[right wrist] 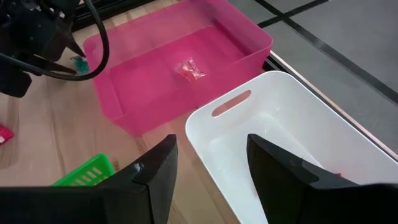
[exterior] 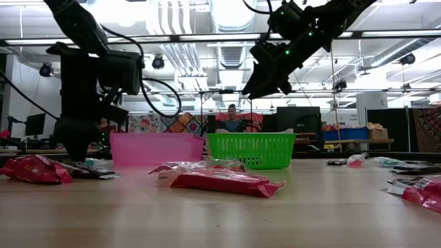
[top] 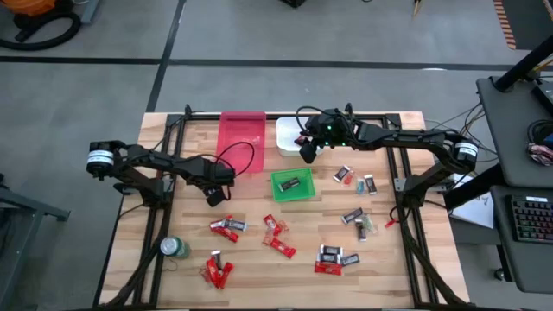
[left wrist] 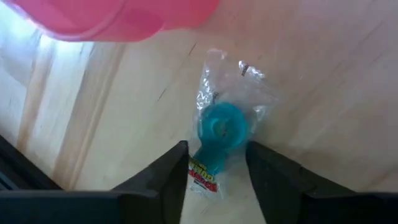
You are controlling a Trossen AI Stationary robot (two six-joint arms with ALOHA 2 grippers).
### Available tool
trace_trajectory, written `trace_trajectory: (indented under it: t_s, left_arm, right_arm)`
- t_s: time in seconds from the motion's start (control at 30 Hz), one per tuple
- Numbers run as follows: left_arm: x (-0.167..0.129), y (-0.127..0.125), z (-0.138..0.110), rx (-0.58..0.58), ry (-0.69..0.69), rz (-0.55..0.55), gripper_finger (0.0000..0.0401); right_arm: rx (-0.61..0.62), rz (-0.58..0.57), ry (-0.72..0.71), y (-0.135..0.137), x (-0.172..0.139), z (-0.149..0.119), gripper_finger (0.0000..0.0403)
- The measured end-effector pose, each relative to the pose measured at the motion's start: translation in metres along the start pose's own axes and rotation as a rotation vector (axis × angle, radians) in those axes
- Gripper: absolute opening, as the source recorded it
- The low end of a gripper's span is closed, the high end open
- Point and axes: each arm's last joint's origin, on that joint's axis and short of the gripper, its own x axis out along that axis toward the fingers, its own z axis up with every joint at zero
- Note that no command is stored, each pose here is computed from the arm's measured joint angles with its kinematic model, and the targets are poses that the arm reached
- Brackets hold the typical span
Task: Sort candy
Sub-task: Put the blue candy into the red bin
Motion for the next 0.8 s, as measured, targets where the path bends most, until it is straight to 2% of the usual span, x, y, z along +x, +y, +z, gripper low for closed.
trace_trajectory:
  t_s: [0.3, 0.53, 0.8]
  left_arm:
    - [-0.004, -0.001, 0.002, -0.002, 0.014, -0.037, 0.0013]
    - [-0.021, 0.002, 0.001, 0.033, 0.017, -0.086, 0.0002]
    - [-0.050, 0.009, -0.003, 0.035, -0.094, -0.230, 0.0000]
  right_arm:
    - [-0.010, 0.011, 0.002, 0.004, 0.000, -0.001, 0.0183]
    - [-0.016, 0.011, 0.002, 0.004, 0.000, -0.001, 0.0183]
    - [-0.024, 0.011, 0.002, 0.004, 0.000, -0.001, 0.0183]
